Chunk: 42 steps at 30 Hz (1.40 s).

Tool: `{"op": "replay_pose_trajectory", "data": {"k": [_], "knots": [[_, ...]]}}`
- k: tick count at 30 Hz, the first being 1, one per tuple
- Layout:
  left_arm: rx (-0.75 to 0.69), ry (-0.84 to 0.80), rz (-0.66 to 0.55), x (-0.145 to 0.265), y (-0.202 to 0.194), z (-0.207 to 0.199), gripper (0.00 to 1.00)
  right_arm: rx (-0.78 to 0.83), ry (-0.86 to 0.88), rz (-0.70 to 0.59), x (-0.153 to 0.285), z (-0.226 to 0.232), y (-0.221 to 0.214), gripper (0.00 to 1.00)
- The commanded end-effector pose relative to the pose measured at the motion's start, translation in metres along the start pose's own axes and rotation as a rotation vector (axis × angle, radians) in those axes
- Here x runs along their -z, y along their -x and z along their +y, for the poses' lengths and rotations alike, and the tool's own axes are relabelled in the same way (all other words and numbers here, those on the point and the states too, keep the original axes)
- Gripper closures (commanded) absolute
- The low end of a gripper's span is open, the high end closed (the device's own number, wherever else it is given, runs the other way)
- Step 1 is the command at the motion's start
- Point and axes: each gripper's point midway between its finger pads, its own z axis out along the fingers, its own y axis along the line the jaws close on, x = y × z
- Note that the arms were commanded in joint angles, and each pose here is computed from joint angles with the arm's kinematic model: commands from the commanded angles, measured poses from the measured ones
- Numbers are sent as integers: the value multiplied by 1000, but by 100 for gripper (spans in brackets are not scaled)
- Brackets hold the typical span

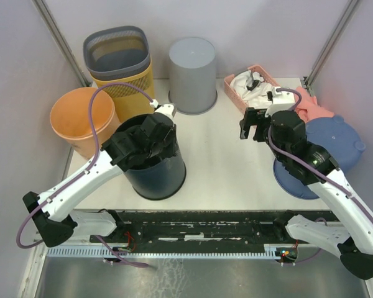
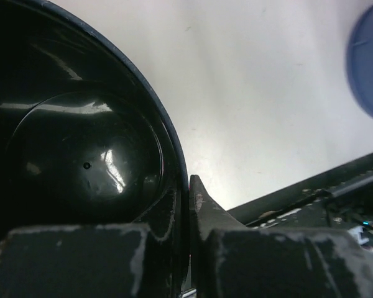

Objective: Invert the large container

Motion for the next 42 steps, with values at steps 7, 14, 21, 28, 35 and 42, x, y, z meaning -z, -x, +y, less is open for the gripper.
{"op": "replay_pose_trajectory", "data": {"k": [7, 14, 21, 28, 35, 42], "knots": [[233, -686, -346, 78, 125, -136, 97, 14, -67, -7, 33, -15, 46, 1], [307, -697, -436, 79, 130, -123, 97, -12, 217, 145, 37, 20, 48, 1], [453, -592, -409, 36, 89, -45, 97, -231, 446, 341, 7, 36, 22, 1], [510, -465, -386, 9, 36, 18, 97, -368, 625, 475, 5, 59, -31, 1], [491, -399, -343, -1, -2, 36, 97, -457, 676, 531, -19, 67, -64, 0], [499, -370, -343, -3, -7, 42, 97, -535, 753, 546, -37, 77, -76, 10]]}}
